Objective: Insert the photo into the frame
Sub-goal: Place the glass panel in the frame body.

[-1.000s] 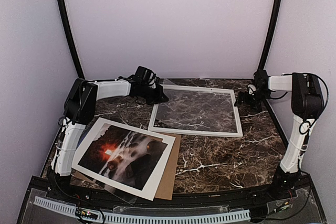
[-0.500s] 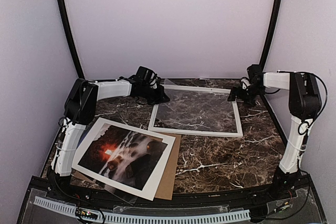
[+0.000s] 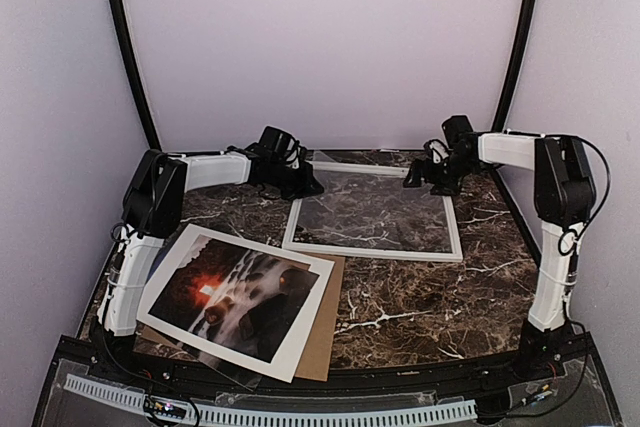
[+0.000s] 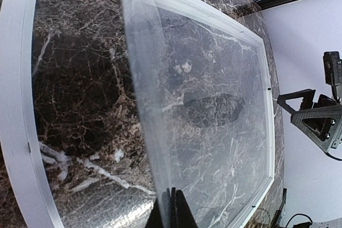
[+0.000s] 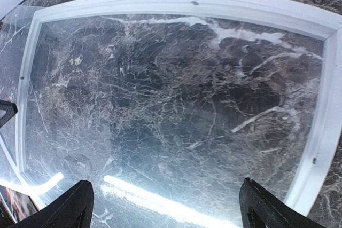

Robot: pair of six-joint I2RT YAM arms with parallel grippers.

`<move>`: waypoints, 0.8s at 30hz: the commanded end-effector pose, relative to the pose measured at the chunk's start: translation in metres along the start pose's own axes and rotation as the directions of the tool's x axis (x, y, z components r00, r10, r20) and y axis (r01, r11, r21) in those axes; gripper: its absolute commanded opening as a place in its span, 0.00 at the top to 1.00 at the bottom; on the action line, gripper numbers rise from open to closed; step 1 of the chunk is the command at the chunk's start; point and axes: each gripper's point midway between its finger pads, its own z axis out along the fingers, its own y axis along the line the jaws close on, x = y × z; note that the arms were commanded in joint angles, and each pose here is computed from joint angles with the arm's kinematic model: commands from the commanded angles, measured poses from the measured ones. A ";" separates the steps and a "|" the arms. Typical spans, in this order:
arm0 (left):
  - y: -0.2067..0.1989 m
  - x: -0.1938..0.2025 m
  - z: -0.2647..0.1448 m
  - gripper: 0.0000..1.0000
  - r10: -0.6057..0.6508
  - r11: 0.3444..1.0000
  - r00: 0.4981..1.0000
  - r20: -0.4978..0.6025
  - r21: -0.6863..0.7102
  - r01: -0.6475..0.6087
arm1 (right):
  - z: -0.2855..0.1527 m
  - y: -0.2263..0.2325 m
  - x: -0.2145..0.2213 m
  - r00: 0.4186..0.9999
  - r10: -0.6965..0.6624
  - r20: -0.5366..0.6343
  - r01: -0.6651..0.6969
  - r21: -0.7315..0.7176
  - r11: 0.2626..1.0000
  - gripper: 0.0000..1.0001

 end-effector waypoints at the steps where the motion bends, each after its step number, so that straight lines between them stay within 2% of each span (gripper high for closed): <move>1: -0.009 0.010 0.005 1.00 0.012 1.000 1.000 -0.029 0.029 -0.011 | 0.014 0.014 0.003 1.000 -0.002 -0.028 0.001 -0.049 0.999 0.04; 14: -0.006 0.014 0.006 1.00 0.011 1.000 0.999 -0.037 0.016 -0.010 | 0.038 0.008 0.027 0.995 0.014 -0.099 -0.020 -0.051 0.998 0.05; 18: -0.005 0.014 0.006 0.97 0.012 1.000 0.999 -0.039 0.014 -0.011 | 0.041 0.005 0.031 0.994 0.015 -0.112 -0.020 -0.042 0.999 0.05; 24: -0.005 0.015 0.006 0.87 0.013 1.000 0.999 -0.044 0.011 -0.013 | 0.041 0.002 0.033 0.993 0.012 -0.120 -0.015 -0.028 0.999 0.05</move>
